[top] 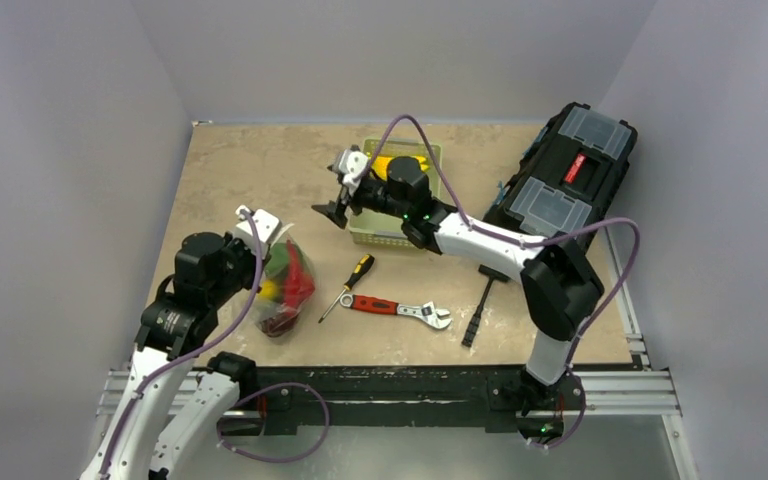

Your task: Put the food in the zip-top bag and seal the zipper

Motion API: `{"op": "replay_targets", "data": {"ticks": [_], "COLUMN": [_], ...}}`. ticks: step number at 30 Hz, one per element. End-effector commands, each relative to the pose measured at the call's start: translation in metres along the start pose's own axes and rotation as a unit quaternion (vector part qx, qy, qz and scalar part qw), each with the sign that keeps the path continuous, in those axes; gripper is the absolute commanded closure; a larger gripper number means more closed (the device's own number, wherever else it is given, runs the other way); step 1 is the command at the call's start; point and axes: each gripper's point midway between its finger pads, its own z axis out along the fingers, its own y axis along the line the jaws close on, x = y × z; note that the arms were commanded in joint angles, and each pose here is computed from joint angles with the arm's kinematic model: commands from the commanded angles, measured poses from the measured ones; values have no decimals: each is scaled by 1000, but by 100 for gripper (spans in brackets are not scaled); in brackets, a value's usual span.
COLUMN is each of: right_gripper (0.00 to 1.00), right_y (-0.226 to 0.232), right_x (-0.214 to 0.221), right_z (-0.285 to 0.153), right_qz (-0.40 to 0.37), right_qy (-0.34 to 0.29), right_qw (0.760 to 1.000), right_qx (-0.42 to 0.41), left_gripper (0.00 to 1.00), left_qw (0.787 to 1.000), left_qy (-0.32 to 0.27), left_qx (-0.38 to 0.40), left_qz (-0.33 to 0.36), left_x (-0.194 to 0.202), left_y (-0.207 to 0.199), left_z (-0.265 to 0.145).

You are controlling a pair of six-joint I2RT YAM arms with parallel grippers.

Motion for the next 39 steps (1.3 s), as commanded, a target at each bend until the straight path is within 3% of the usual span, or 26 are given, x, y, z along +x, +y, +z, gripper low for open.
{"op": "replay_targets", "data": {"ticks": [1, 5, 10, 18, 28, 33, 34, 35, 39], "right_gripper": [4, 1, 5, 37, 50, 63, 73, 97, 100], "right_y": [61, 78, 87, 98, 103, 108, 108, 107, 94], "right_x": [-32, -29, -30, -25, -23, -23, -22, -22, -21], "right_z": [-29, -24, -9, 5, 11, 13, 15, 17, 29], "right_qz": [-132, -209, -256, -261, -267, -262, -261, -256, -219], "right_qy": [-58, -54, -38, -33, -34, -33, -32, -29, -9], "right_qw": [981, 972, 959, 951, 947, 946, 946, 948, 964], "right_qx": [-126, -97, -116, -165, -177, -189, -190, -188, -152], "left_gripper": [100, 100, 100, 100, 100, 100, 100, 100, 100], "left_qw": [999, 999, 998, 996, 995, 995, 995, 995, 996], "left_qy": [-47, -46, -49, -45, -39, -40, -39, -39, -34], "left_qx": [10, 23, 42, 76, 93, 94, 94, 94, 82], "left_qz": [-5, 0, 6, 5, 5, 3, 3, 2, -1], "left_x": [-34, -41, -46, -45, -46, -47, -47, -47, -44], "left_y": [1, -1, -6, -18, -22, -23, -23, -23, -20], "left_z": [7, 12, 12, 16, 20, 21, 21, 21, 20]}}
